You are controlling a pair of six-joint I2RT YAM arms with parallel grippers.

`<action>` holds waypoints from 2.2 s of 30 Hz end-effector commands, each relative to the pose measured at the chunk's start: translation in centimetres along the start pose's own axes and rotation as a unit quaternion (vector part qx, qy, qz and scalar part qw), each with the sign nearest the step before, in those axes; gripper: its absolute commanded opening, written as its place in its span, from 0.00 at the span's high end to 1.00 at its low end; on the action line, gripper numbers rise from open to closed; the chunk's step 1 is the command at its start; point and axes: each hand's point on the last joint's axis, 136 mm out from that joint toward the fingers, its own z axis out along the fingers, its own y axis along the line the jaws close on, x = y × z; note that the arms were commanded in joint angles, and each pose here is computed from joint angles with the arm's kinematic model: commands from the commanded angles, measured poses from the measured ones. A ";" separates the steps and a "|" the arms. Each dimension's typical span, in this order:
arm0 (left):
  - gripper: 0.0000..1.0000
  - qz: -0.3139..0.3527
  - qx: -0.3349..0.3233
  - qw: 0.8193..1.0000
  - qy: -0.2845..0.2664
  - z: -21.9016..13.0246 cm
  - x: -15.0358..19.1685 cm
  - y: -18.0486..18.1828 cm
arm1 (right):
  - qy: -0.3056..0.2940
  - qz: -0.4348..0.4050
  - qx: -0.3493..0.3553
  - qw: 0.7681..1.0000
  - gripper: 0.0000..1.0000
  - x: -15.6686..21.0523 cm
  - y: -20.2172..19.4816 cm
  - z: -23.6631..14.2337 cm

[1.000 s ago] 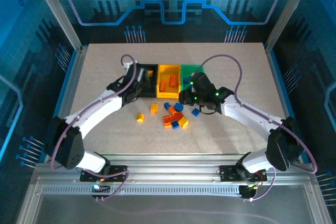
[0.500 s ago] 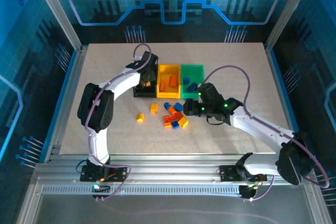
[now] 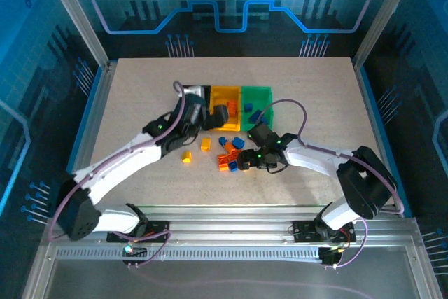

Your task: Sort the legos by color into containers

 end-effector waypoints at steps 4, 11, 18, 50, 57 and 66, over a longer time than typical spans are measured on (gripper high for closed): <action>0.01 -0.034 -0.009 0.999 0.035 -1.5 6.5 3.4 | -0.034 0.035 0.008 0.999 0.20 -1.7 0.9 0.5; 0.01 -0.048 -0.030 0.997 0.043 -2.8 8.8 6.3 | -0.016 0.047 0.050 0.998 0.25 -1.6 -0.1 1.4; 0.01 -0.044 -0.059 0.997 0.030 -4.0 8.7 8.1 | 0.001 0.055 0.105 0.993 0.41 0.0 -2.3 1.3; 0.01 -0.060 -0.108 0.990 0.070 -5.7 12.0 12.5 | -0.120 -0.083 -0.047 0.988 0.65 -21.7 17.3 0.1; 0.01 -0.063 -0.101 0.989 0.087 -5.2 12.8 12.2 | -0.126 -0.075 -0.084 0.986 0.37 -25.5 19.0 2.1; 0.14 -0.058 -0.087 0.990 0.096 -3.2 12.5 11.0 | -0.181 -0.080 -0.102 0.975 0.28 -24.8 18.6 -5.7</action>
